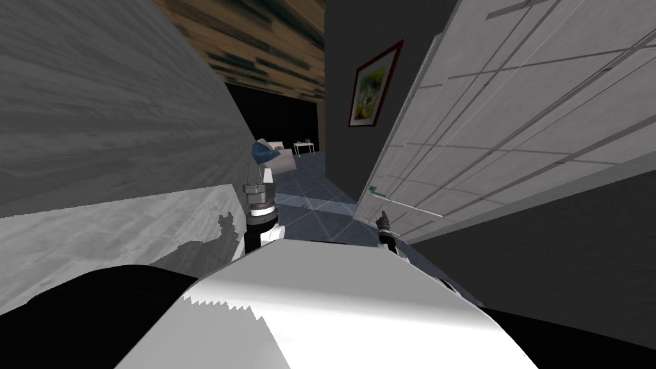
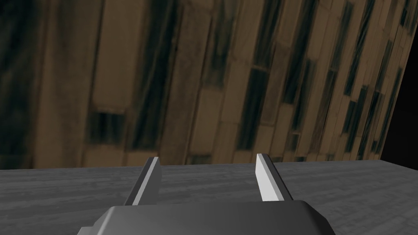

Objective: Pull the door open

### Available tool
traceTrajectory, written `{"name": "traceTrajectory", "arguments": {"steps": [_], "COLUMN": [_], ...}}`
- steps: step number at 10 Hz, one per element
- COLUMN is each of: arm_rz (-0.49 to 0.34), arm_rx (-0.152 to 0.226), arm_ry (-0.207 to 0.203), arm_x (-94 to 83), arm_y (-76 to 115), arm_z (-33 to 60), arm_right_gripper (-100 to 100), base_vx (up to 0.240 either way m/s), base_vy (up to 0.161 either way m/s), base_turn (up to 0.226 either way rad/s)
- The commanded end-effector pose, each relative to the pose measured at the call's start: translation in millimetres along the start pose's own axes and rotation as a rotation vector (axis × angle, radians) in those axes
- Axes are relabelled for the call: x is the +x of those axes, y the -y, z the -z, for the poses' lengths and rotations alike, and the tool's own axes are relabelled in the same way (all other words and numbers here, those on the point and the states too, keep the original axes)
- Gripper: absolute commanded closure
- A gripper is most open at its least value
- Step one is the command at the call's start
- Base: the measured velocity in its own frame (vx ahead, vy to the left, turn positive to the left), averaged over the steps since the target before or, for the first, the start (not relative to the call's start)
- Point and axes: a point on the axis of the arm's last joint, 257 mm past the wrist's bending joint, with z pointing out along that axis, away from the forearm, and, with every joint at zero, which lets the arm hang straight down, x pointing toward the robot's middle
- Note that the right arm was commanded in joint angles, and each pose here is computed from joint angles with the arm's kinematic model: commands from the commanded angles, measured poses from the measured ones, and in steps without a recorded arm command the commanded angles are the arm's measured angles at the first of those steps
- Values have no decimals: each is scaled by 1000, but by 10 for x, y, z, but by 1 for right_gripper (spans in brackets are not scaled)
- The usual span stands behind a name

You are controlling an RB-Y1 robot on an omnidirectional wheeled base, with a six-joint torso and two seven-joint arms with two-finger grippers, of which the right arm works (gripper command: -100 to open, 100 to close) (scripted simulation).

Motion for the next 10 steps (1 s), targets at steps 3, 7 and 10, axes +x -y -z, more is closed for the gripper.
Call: {"name": "traceTrajectory", "arguments": {"steps": [3, 7, 10], "arm_rz": [-1, -2, -2], "arm_rx": [2, 4, 4], "arm_ry": [24, 37, 40], "arm_x": [-76, -115, -124], "arm_y": [1, 6, 7], "arm_z": [8, 15, 17], "arm_right_gripper": [-100, -100, -100], "base_vx": [237, 259, 279], "base_vy": [27, -38, -16], "base_turn": [-98, -76, -55]}}
